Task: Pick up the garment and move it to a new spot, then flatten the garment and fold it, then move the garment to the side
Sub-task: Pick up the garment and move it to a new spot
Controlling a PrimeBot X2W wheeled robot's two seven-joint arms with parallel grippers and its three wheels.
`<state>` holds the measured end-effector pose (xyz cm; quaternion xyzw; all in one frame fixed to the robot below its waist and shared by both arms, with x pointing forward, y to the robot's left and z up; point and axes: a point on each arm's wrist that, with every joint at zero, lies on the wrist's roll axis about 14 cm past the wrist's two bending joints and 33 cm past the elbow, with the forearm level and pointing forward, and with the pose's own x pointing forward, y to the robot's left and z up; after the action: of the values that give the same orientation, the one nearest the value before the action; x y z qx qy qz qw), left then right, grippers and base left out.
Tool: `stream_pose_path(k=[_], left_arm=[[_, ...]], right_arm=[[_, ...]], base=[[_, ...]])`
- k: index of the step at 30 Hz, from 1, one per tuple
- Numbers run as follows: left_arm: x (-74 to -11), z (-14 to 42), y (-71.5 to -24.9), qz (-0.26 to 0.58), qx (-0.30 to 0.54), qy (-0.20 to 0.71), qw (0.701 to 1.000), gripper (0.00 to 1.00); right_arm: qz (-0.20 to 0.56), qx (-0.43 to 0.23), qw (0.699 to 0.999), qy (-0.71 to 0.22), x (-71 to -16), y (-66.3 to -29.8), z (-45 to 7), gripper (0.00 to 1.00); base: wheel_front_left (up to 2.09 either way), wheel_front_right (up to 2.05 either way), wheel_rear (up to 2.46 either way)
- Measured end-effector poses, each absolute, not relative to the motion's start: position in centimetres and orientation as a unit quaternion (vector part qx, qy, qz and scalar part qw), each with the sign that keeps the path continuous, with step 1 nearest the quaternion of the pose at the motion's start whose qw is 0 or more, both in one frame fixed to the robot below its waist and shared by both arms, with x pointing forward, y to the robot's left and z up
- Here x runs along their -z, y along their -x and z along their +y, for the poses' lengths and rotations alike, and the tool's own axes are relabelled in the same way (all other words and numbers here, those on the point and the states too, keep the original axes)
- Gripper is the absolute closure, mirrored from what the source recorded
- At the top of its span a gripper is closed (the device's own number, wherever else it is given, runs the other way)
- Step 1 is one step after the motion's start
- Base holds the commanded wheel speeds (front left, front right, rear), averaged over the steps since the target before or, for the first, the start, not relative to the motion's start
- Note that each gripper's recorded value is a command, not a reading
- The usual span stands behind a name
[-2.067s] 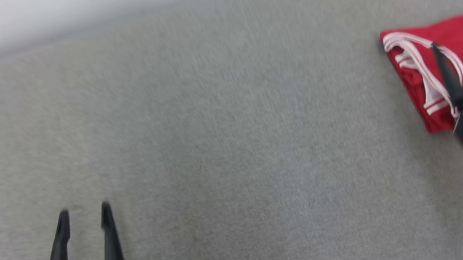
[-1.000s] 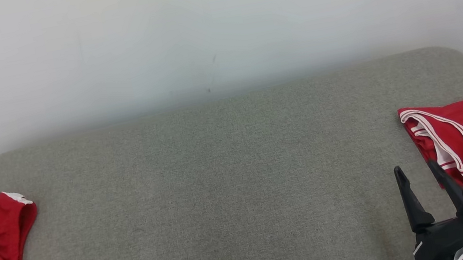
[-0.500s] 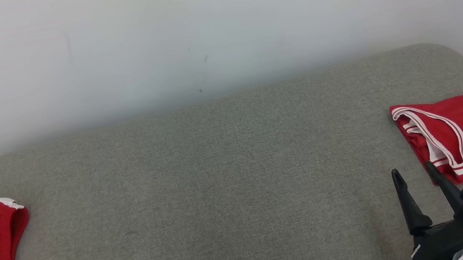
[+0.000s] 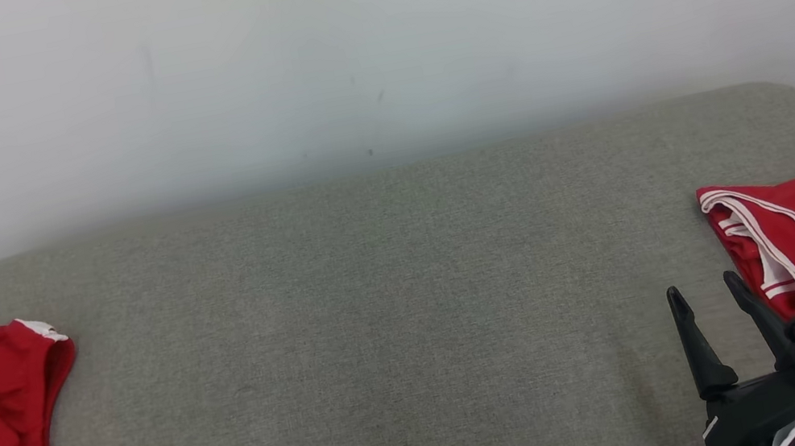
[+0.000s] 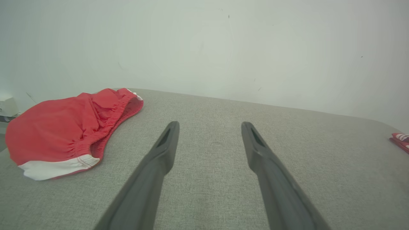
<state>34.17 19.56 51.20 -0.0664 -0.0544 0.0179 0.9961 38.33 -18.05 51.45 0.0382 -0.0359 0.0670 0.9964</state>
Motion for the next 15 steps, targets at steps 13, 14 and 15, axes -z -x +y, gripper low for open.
stream_pose_path(k=[13, 14, 15], left_arm=[[-51.4, 22.1, -32.4, -0.062, -0.058, 0.062, 0.994, 0.0], [-51.4, 22.5, -32.1, -0.063, -0.065, 0.061, 0.994, 0.0], [-51.4, 23.0, -31.7, -0.064, -0.072, 0.06, 0.994, 0.0]], right_arm=[[-0.031, -0.117, 0.992, -0.033, -51.4, -39.8, -14.6, 0.0], [-0.03, -0.124, 0.991, -0.033, -51.4, -39.9, -14.1, 0.0], [-0.03, -0.131, 0.99, -0.034, -51.4, -40.1, -13.5, 0.0]], base=[[0.0, 0.0, 0.0], [0.0, 0.0, 0.0], [0.0, 0.0, 0.0]])
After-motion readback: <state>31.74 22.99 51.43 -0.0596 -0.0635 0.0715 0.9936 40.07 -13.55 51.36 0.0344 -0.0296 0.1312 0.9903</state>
